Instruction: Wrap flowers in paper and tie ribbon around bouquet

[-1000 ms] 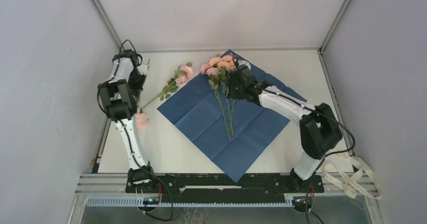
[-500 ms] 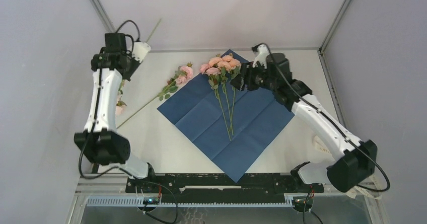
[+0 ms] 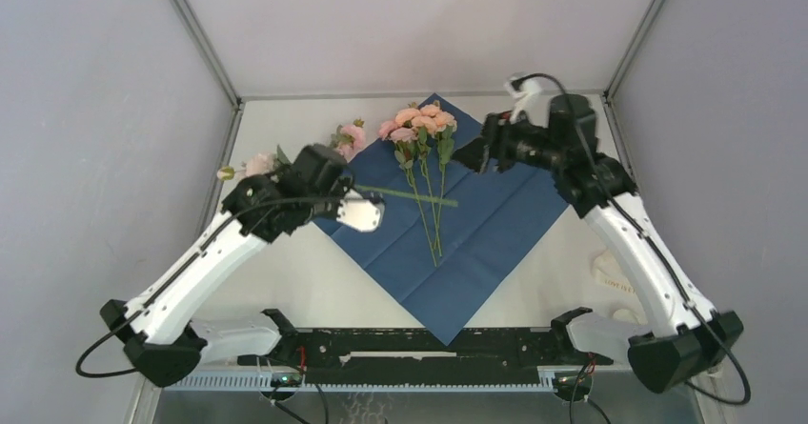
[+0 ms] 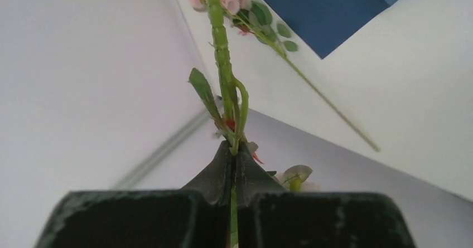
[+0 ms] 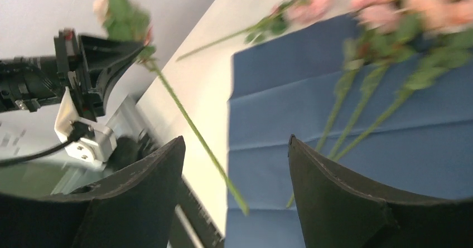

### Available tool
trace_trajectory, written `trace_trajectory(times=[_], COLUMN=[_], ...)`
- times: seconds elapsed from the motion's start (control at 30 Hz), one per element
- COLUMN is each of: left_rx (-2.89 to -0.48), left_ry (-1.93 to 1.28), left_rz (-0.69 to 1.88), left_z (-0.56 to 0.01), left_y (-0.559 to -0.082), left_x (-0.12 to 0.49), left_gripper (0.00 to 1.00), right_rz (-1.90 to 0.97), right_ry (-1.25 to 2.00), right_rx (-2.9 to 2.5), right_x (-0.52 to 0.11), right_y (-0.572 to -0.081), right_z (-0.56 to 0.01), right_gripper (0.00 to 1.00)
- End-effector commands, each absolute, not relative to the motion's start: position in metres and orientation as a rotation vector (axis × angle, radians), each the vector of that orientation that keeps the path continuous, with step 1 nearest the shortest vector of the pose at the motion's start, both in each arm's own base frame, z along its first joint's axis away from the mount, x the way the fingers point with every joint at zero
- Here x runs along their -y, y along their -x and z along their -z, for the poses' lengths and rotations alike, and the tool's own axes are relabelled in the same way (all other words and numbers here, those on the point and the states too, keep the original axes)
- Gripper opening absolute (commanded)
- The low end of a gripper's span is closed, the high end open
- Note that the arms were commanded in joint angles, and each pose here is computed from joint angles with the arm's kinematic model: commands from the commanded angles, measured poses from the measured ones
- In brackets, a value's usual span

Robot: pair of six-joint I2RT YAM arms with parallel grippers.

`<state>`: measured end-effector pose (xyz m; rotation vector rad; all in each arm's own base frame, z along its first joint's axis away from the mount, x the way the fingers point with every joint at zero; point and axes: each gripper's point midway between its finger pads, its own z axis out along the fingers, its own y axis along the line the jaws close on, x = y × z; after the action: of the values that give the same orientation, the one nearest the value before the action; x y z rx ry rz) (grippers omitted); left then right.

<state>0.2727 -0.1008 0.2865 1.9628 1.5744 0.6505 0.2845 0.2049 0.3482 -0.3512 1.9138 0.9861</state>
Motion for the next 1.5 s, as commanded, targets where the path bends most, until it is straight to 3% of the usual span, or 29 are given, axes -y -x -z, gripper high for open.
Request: trace_trajectory(times=[0.0, 0.17, 0.4, 0.43, 0.47, 0.57, 0.6, 0.63, 0.67, 0.73, 0.77, 0.8, 1.03, 1.17, 1.23, 1.3, 1.33, 1.4, 1.47], left_rx=[-1.191, -0.946, -0.909, -0.907, -0.908, -0.93, -0.953, -0.998, -1.048, -1.195, -1.278, -1.377, -2.117, -2.355, -2.448, -2.532, -2.567, -2.613, -2.65], left_ry=[-2.106, -2.1, -2.085, -2.074, -2.066, -2.044, -2.028, -1.993, -1.948, -1.836, -1.8, -1.76, -1.424, -1.288, -1.214, -1.129, -1.091, -1.035, -1.033], left_rz=[-0.871, -0.921, -0.927, -0.922, -0.916, -0.904, -0.909, -0.914, -0.924, -0.923, -0.902, -0.858, -0.688, -0.691, -0.658, -0.566, -0.521, -0.456, -0.422], left_z=[-0.315, -0.322, -0.319, -0.32, -0.321, -0.322, -0.322, -0.321, -0.322, -0.326, -0.327, -0.328, -0.289, -0.219, -0.187, -0.166, -0.156, -0.137, -0.115], left_y=[-0.25, -0.243, -0.246, -0.246, -0.246, -0.246, -0.247, -0.249, -0.253, -0.259, -0.261, -0.263, -0.305, -0.341, -0.362, -0.384, -0.396, -0.42, -0.434], left_x=[0.11, 0.141, 0.151, 0.152, 0.152, 0.152, 0.151, 0.15, 0.149, 0.142, 0.137, 0.132, 0.043, 0.001, -0.012, -0.019, -0.022, -0.023, -0.022], left_gripper=[0.0, 0.0, 0.0, 0.0, 0.0, 0.0, 0.0, 0.04, 0.23, 0.8, 0.96, 0.99, 0.99, 0.75, 0.73, 0.73, 0.73, 0.74, 0.77], right_rz=[-1.175, -1.375, -1.477, -1.469, -1.45, -1.377, -1.352, -1.336, -1.312, -1.237, -1.193, -1.166, -0.867, -0.69, -0.64, -0.607, -0.572, -0.543, -0.53], right_ry=[0.641, 0.919, 1.064, 1.065, 1.047, 0.942, 0.885, 0.801, 0.712, 0.491, 0.373, 0.279, -0.108, -0.245, -0.299, -0.322, -0.326, -0.301, -0.262], right_rx=[-1.961, -1.947, -1.999, -2.017, -2.041, -2.116, -2.136, -2.168, -2.187, -2.228, -2.241, -2.239, -2.15, -2.153, -2.213, -2.241, -2.278, -2.305, -2.331], right_x=[-0.269, -0.337, -0.385, -0.388, -0.388, -0.384, -0.38, -0.375, -0.369, -0.353, -0.343, -0.336, -0.3, -0.279, -0.272, -0.267, -0.263, -0.259, -0.257], right_y=[-0.244, -0.196, -0.164, -0.164, -0.167, -0.185, -0.194, -0.203, -0.215, -0.244, -0.259, -0.271, -0.354, -0.402, -0.409, -0.412, -0.408, -0.404, -0.399], right_z=[-0.336, -0.315, -0.28, -0.275, -0.27, -0.26, -0.259, -0.257, -0.255, -0.245, -0.238, -0.232, -0.19, -0.144, -0.119, -0.103, -0.093, -0.086, -0.083], right_gripper=[0.77, 0.77, 0.73, 0.67, 0.53, 0.02, 0.0, 0.0, 0.0, 0.0, 0.0, 0.0, 0.0, 0.0, 0.01, 0.28, 0.37, 0.47, 0.5])
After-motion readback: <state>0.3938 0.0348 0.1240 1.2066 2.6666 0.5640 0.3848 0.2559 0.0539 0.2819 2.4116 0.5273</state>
